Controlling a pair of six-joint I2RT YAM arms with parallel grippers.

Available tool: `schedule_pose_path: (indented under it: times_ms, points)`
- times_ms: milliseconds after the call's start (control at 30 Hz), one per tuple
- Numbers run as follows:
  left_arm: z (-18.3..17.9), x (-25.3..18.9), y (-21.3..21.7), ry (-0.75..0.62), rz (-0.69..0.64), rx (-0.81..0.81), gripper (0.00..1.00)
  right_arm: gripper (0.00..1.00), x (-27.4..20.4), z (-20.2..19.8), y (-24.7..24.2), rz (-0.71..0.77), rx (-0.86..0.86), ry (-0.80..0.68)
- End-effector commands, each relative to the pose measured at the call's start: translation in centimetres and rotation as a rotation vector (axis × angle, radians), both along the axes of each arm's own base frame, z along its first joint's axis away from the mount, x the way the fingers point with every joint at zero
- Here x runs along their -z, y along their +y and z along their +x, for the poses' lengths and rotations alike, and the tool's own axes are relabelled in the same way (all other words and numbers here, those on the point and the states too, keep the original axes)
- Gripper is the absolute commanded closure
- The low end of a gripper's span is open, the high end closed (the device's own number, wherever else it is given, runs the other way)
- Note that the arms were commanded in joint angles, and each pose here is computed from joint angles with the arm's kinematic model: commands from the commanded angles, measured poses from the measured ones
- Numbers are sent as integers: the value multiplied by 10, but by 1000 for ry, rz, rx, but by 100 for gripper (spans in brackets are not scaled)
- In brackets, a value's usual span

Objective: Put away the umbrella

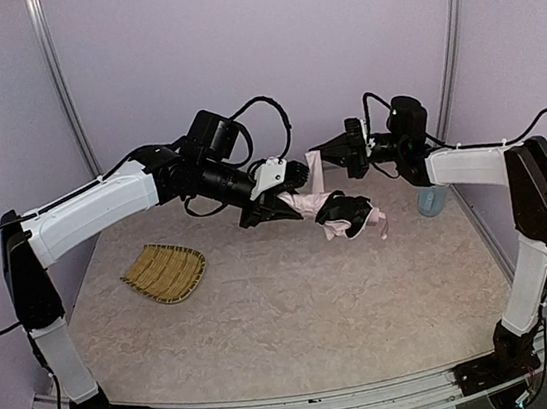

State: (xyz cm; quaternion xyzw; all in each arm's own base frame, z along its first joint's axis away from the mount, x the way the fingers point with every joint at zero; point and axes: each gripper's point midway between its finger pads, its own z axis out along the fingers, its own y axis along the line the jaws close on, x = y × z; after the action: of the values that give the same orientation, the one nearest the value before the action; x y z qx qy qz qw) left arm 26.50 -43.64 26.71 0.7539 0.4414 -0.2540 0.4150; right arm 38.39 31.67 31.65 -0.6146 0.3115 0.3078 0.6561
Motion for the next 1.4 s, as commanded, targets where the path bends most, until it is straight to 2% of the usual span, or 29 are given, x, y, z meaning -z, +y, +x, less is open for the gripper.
schedule_pose_path:
  times_ms: [0,67,300,500,600,767,833,967,1133,1267,1367]
  points:
    - [-70,64,19,541,164,73,100,100,-115,-11,-20,162,251,-335]
    - [-56,72,16,607,142,3,100,100,-122,-34,-13,191,255,-364]
    - [-11,82,6,823,66,-154,100,100,-84,-116,13,178,187,-390]
    - [6,122,6,948,160,-228,100,100,-57,-170,43,100,69,-449]
    - [21,154,17,1011,204,-305,100,100,-40,-169,56,50,79,-398]
    - [36,213,37,1136,291,-411,100,100,53,-173,67,-93,131,-283]
    - [33,244,42,1186,371,-441,100,100,80,-175,72,-122,156,-276]
    - [28,288,51,1212,506,-488,100,100,101,-170,89,-135,195,-308]
    - [37,317,63,1197,554,-598,100,100,112,-181,97,-151,166,-366]
    - [47,319,62,1192,528,-635,100,100,143,-202,98,-235,95,-366]
    - [47,324,62,1194,537,-643,100,100,138,-209,106,-210,109,-411]
